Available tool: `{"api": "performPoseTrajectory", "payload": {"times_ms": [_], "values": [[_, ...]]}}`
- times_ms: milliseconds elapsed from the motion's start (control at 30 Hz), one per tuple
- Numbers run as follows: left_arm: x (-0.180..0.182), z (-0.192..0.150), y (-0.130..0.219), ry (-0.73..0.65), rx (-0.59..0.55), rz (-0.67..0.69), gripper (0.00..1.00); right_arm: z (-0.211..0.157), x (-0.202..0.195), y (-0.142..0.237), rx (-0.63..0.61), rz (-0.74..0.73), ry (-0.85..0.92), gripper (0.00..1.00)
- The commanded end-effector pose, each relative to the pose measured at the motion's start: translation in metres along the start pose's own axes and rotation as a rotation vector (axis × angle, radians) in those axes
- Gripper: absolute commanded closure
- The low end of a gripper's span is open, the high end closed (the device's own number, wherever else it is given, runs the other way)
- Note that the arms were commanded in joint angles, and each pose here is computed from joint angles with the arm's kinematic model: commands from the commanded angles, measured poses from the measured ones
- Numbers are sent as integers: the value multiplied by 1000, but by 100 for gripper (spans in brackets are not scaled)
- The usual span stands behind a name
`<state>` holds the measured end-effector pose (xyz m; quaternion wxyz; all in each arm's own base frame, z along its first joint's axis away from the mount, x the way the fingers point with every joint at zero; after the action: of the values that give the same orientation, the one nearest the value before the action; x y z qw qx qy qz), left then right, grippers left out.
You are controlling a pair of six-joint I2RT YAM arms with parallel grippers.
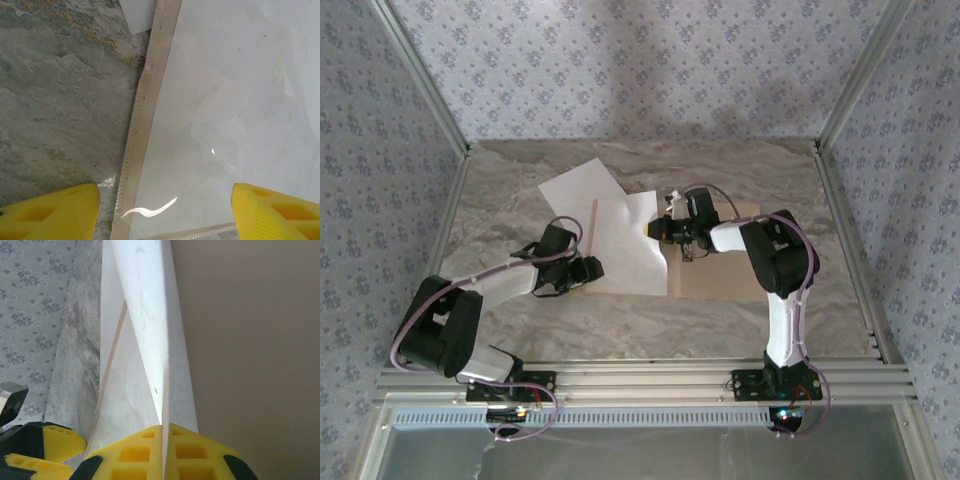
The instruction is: Put the files into the folder
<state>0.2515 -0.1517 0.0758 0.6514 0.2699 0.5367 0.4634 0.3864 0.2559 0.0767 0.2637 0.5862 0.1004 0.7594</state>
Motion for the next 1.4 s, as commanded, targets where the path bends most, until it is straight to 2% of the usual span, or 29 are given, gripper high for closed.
{"api": "performPoseTrajectory", "payload": {"times_ms": [0, 200, 733, 1100, 1367], "values": [[-2, 2, -1, 7, -3, -22, 29, -1, -5, 3, 5, -32, 0, 97], [-3, 2, 0, 2, 2, -23, 29, 14, 1, 13, 18, -111, 75, 97], [-4, 3, 1, 0, 4, -27, 29, 29, 3, 21, -7, -99, 101, 95], [-5, 4, 0, 3, 2, -33, 29, 13, 5, 1, 5, -33, 55, 95], [-6, 5, -1, 2, 2, -36, 29, 2, 1, -2, 23, -54, 34, 95]]}}
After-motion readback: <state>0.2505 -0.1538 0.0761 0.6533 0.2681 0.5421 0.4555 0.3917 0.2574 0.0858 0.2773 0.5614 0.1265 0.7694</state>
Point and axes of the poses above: each hand's point on the last joint's axis, 136 mm out from that joint toward the fingers, its own y axis back along the fingers, its own x axis along the line the jaws close on, z = x × y, the point moved 5 cm from there along y, back along the fingers, and after that the axes turned 9 degrees about -y, right-handed, at the moved point
